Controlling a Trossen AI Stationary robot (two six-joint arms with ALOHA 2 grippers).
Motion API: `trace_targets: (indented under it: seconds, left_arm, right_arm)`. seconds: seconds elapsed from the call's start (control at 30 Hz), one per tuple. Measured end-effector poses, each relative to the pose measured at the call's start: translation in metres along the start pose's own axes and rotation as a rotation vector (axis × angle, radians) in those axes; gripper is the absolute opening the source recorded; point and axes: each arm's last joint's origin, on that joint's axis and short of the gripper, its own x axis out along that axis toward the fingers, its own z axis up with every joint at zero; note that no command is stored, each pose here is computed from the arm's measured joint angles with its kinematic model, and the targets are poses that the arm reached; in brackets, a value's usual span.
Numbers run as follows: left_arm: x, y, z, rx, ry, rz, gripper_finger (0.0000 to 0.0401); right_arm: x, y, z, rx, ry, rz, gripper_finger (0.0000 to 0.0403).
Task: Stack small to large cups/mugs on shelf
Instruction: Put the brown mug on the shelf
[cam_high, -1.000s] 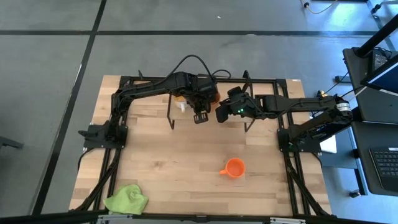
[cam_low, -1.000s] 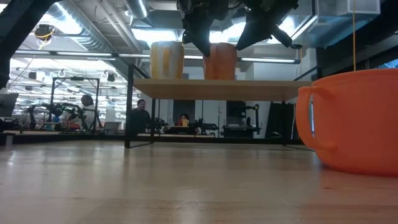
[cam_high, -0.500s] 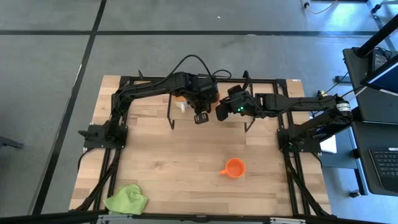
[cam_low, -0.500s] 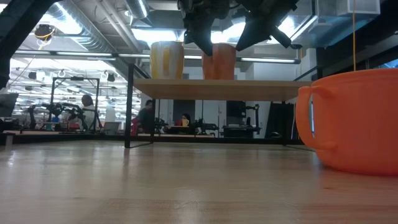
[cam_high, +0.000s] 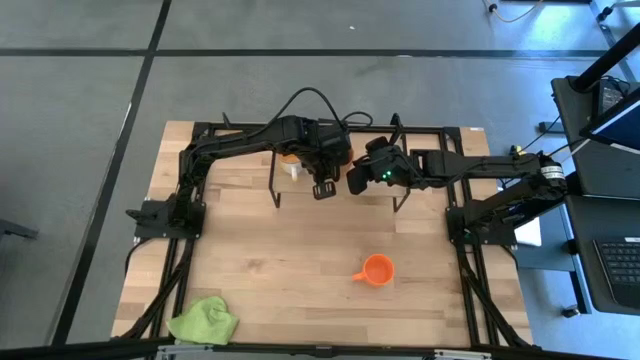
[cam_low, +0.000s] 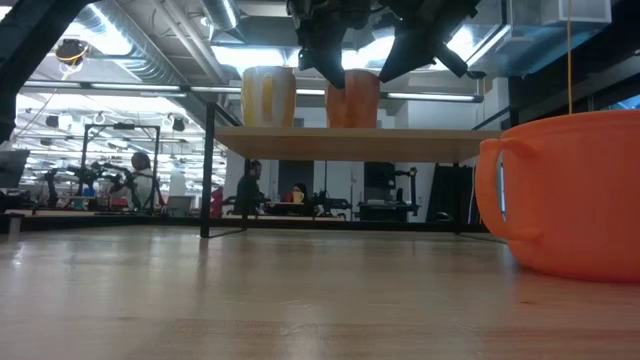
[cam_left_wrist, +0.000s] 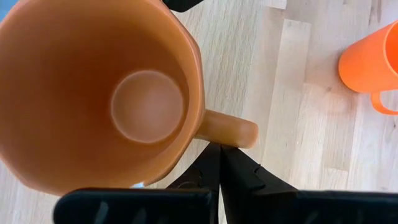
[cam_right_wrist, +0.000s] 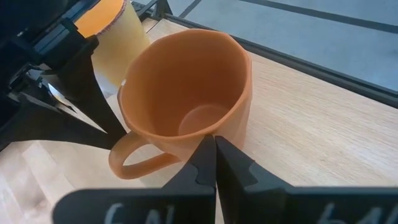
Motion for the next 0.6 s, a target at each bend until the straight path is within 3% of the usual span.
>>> trace_targets:
  seconds: [0.6]
  left_arm:
    - [0.0000,0.0002,-0.0002,0.007,0.002,0.011,0.0000]
  right_arm:
    - [0.0000,-0.0004,0.0003,-0.026,-0.011,-0.013,0.0018]
